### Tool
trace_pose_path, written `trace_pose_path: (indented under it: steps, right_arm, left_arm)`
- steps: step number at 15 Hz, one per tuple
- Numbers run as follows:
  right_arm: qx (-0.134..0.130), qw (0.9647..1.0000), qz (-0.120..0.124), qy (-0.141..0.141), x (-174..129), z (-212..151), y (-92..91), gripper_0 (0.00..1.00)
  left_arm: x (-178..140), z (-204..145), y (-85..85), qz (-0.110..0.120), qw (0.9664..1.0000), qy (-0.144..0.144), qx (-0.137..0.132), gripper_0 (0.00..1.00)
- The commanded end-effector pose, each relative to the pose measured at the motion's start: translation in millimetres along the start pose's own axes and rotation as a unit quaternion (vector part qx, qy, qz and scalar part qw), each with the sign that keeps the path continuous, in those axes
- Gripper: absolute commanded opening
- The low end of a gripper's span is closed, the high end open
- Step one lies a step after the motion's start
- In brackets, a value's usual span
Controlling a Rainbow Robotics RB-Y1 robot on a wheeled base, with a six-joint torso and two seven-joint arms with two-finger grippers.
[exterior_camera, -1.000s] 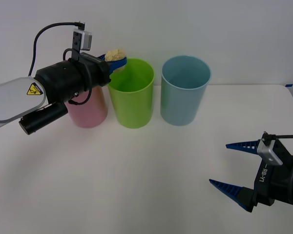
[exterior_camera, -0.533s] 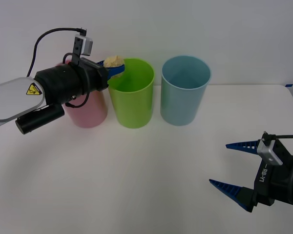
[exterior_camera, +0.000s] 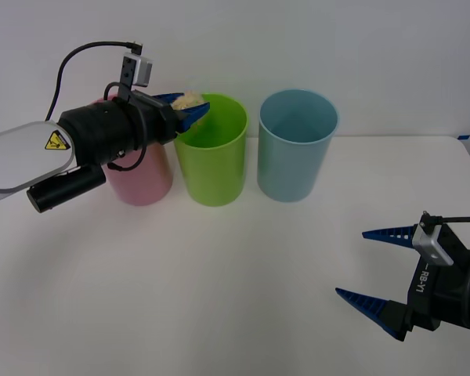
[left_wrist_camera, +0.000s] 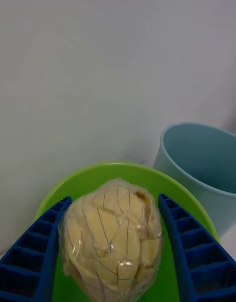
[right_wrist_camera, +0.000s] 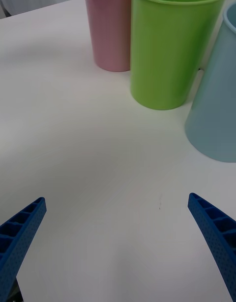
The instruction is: Put cans in the blue bin and PET bottles in the pink bin and trash in the green bin.
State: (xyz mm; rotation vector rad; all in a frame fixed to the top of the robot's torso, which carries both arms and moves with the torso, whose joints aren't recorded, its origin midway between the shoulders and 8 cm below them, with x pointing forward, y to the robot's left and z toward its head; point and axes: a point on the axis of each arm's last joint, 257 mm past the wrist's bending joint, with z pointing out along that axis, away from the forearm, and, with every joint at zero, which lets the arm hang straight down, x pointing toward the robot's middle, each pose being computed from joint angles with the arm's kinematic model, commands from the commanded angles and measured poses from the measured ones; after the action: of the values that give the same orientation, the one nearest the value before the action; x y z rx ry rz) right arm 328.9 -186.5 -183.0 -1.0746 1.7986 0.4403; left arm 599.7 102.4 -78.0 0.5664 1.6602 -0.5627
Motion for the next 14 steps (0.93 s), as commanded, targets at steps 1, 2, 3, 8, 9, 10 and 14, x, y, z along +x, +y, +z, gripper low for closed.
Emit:
trace_pose_path:
  steps: [1, 2, 3, 8, 9, 10, 14]
  right_arm:
    - [0.000, 1.0000, 0.000, 0.000, 0.0, 0.0, 0.0, 1.00]
    - [0.000, 1.0000, 0.000, 0.000, 0.0, 0.0, 0.0, 1.00]
    - [0.000, 1.0000, 0.000, 0.000, 0.0, 0.0, 0.0, 1.00]
    - [0.000, 1.0000, 0.000, 0.000, 0.0, 0.0, 0.0, 1.00]
    - [0.000, 1.0000, 0.000, 0.000, 0.0, 0.0, 0.0, 1.00]
    - [0.000, 1.0000, 0.000, 0.000, 0.0, 0.0, 0.0, 1.00]
    - [0.000, 1.0000, 0.000, 0.000, 0.0, 0.0, 0.0, 1.00]
  left_arm:
    - [-2.2, 0.4, -0.7, -0.001, 1.0000, -0.002, 0.001, 1.00]
    - [-2.7, 0.0, 0.3, -0.001, 1.0000, -0.002, 0.000, 1.00]
    - [-2.9, 0.4, -0.2, 0.001, 1.0000, -0.003, 0.000, 1.00]
    - [-7.1, 0.3, 2.8, 0.004, 0.9999, -0.011, -0.006, 1.00]
    - [-10.2, -0.2, 1.7, 0.005, 0.9998, -0.016, -0.006, 1.00]
    - [-15.8, -0.8, -1.5, 0.006, 0.9997, -0.023, -0.005, 1.00]
    - [-60.8, -8.8, -22.4, 0.014, 0.9974, -0.070, 0.011, 1.00]
